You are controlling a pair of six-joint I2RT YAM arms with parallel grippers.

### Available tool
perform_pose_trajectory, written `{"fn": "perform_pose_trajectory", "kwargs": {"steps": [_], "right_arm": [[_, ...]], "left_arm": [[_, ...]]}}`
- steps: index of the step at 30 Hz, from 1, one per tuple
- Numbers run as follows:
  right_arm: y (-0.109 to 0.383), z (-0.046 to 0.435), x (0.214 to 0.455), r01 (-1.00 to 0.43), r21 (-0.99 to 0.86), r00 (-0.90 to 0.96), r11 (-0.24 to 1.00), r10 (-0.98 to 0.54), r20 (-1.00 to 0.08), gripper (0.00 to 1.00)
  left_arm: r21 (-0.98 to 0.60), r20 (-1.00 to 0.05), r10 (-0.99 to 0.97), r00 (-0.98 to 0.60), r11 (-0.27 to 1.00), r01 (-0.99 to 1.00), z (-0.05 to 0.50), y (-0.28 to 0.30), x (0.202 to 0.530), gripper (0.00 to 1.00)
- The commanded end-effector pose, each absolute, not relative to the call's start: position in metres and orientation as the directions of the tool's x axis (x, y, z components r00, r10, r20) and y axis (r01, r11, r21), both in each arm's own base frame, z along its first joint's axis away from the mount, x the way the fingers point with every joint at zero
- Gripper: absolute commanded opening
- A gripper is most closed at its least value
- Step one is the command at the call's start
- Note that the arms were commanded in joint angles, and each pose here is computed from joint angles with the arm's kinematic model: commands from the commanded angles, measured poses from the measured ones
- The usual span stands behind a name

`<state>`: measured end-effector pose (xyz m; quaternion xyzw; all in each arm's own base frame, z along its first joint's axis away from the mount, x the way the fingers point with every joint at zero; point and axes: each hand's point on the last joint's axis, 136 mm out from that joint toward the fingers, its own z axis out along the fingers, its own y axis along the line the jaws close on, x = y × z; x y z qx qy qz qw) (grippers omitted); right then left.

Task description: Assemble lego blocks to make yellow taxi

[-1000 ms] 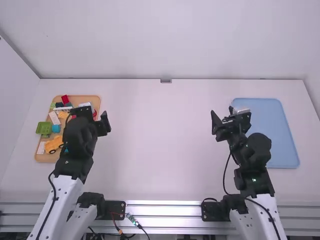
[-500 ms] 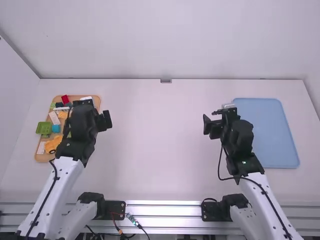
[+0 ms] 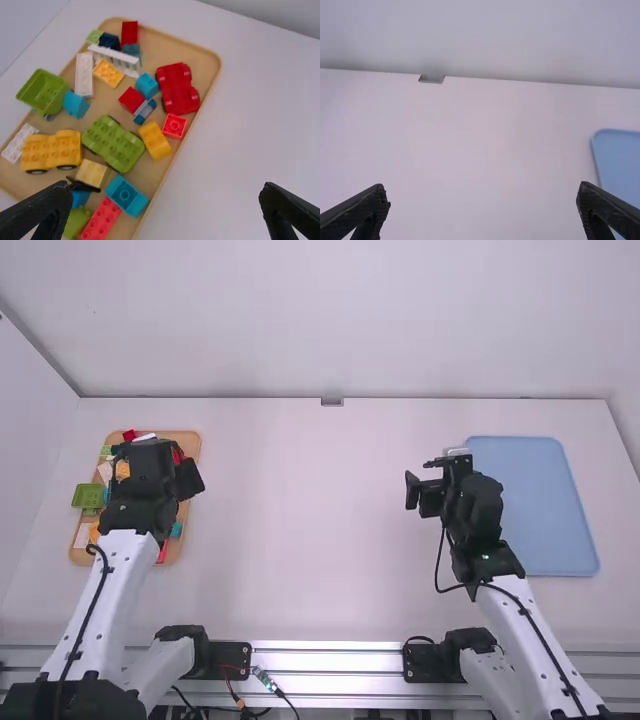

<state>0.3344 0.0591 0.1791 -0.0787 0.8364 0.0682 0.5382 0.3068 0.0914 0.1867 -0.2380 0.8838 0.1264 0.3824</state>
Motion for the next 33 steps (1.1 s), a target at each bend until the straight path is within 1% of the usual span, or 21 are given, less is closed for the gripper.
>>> {"fn": "perform_pose_trajectory", "kwargs": {"steps": [1, 7, 13, 17, 23, 25, 31, 33], "right_arm": [[0.059, 0.190, 0.338, -0.201, 0.030, -0.387, 0.979, -0.051, -0.921, 0.99], [0.068, 0.194, 0.338, -0.227, 0.028, -0.371, 0.974, -0.060, -0.927, 0.99], [0.069, 0.194, 0.338, -0.230, 0.025, -0.370, 0.973, -0.064, -0.927, 0.99], [0.063, 0.193, 0.339, -0.212, 0.029, -0.373, 0.977, -0.054, -0.926, 0.99], [0.064, 0.194, 0.339, -0.213, 0.029, -0.371, 0.977, -0.053, -0.927, 0.99], [0.064, 0.194, 0.339, -0.213, 0.028, -0.371, 0.977, -0.054, -0.927, 0.99], [0.064, 0.197, 0.340, -0.214, 0.028, -0.358, 0.976, -0.052, -0.932, 0.99], [0.064, 0.199, 0.341, -0.215, 0.029, -0.351, 0.976, -0.050, -0.935, 0.99]], "left_arm": [[0.000, -0.718, -0.375, -0.586, 0.843, -0.538, 0.185, 0.096, 0.307, 0.99], [-0.072, -0.681, -0.463, -0.567, 0.813, -0.578, 0.175, 0.110, 0.305, 0.99], [-0.099, -0.647, -0.502, -0.574, 0.802, -0.590, 0.164, 0.121, 0.305, 0.99], [-0.166, -0.609, -0.581, -0.539, 0.758, -0.631, 0.155, 0.132, 0.304, 0.99], [-0.183, -0.608, -0.586, -0.536, 0.760, -0.623, 0.155, 0.143, 0.302, 0.99], [-0.164, -0.614, -0.579, -0.536, 0.758, -0.631, 0.155, 0.152, 0.297, 0.99], [-0.159, -0.616, -0.615, -0.493, 0.709, -0.687, 0.150, 0.173, 0.285, 0.99], [-0.204, -0.604, -0.647, -0.465, 0.690, -0.695, 0.148, 0.170, 0.287, 0.99]]}}
